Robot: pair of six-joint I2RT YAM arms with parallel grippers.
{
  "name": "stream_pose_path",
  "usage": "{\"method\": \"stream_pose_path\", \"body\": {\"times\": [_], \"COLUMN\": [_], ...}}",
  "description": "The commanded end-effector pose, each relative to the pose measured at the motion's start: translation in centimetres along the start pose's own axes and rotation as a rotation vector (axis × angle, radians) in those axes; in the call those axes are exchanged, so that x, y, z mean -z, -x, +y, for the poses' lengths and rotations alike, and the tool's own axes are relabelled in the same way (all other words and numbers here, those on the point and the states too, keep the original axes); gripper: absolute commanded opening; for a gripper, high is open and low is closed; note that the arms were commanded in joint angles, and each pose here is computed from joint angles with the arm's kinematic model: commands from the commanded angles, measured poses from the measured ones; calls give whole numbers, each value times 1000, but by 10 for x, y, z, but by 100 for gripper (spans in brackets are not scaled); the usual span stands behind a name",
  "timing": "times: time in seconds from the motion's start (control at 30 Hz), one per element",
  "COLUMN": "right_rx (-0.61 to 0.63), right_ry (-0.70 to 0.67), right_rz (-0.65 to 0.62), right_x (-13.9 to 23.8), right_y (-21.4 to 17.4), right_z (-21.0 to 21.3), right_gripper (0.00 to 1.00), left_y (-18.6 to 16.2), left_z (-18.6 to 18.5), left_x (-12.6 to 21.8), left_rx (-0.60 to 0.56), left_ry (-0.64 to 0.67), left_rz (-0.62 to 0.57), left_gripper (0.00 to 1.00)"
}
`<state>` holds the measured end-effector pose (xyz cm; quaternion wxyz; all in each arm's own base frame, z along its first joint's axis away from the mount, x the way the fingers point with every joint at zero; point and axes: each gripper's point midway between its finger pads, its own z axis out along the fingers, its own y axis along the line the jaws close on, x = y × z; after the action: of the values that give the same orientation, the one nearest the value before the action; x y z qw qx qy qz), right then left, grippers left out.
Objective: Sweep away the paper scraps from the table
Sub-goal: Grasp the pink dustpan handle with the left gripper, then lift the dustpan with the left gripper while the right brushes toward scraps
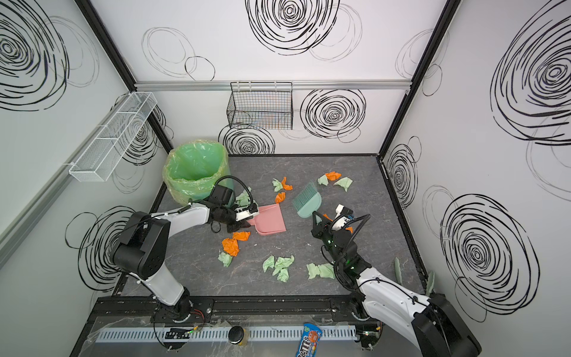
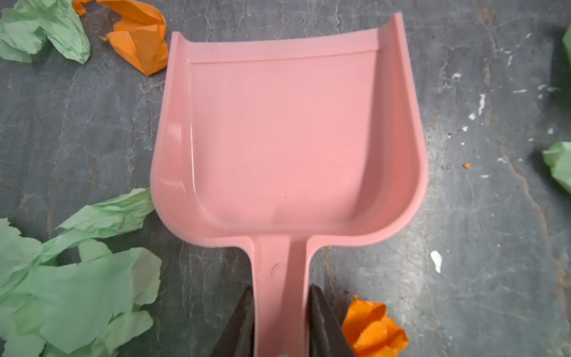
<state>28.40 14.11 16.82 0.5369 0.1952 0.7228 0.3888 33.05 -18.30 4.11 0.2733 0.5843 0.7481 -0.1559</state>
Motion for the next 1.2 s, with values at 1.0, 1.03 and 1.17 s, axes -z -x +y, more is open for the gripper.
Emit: {"method": "stream_pose_path", "body": {"times": [1.0,1.03,1.17], "right_rx": [751,765,758], "right_ry": [-1333,-1352,-1410], "right_rz": [131,151,266], "right_x": [76,77,78], "right_y": [101,99,77], "right_z": [-68,-67,-82], "right_gripper": [0,0,0], "left_y": [28,26,21], "left_z": [-47,-48,-52], "left_x": [183,184,185], "left_rx": [81,82,83], "left_ry": [232,231,226], "left_rz": [-326,-326,-327], "left_gripper": [0,0,0]}}
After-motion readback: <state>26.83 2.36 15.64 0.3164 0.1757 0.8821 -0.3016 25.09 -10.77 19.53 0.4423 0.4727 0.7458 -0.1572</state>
